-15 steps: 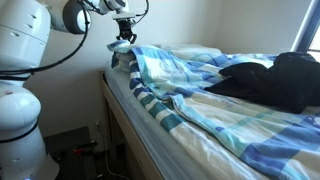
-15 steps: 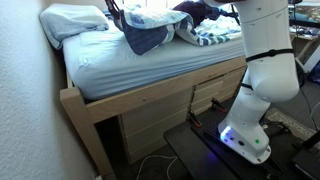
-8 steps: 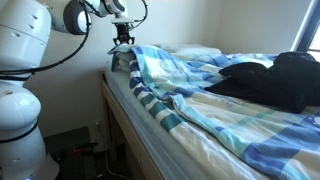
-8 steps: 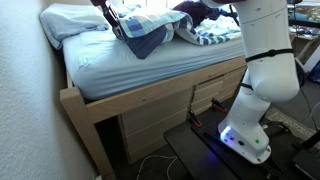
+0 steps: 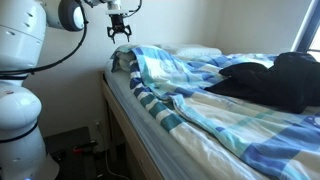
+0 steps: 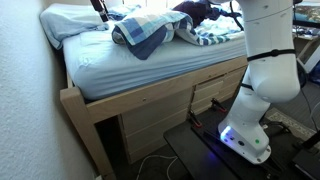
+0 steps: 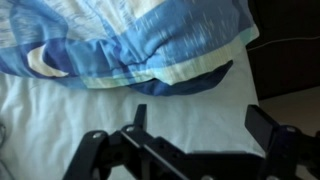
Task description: Place the stuffed duck under the the duvet cover
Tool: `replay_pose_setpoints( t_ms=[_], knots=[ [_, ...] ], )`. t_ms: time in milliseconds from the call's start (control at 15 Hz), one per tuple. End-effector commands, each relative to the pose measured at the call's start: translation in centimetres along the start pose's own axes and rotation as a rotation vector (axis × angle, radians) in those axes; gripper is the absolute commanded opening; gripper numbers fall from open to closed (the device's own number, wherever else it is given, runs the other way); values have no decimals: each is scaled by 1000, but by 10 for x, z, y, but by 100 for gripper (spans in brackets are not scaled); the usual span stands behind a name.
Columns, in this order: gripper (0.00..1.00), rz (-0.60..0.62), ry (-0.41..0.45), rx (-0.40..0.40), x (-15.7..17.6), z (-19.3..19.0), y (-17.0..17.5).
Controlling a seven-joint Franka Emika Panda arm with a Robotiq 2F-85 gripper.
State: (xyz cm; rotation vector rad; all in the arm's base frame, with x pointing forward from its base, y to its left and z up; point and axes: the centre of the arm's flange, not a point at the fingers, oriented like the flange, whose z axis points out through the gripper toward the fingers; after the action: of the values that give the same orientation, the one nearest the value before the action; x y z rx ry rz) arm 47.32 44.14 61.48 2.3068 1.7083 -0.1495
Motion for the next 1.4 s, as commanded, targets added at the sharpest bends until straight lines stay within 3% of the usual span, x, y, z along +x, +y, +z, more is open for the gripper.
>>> replay_pose_setpoints(
  t_ms=[0, 533, 1200, 1267, 1333],
  knots=[
    [100, 70, 99, -81, -22, -28, 7],
    [100, 268, 218, -228, -72, -62, 39],
    [100, 535, 346, -348, -134, -64, 50],
    [100, 488, 332, -314, -105, -87, 73],
    [100, 494, 333, -317, -107, -87, 72]
  ],
)
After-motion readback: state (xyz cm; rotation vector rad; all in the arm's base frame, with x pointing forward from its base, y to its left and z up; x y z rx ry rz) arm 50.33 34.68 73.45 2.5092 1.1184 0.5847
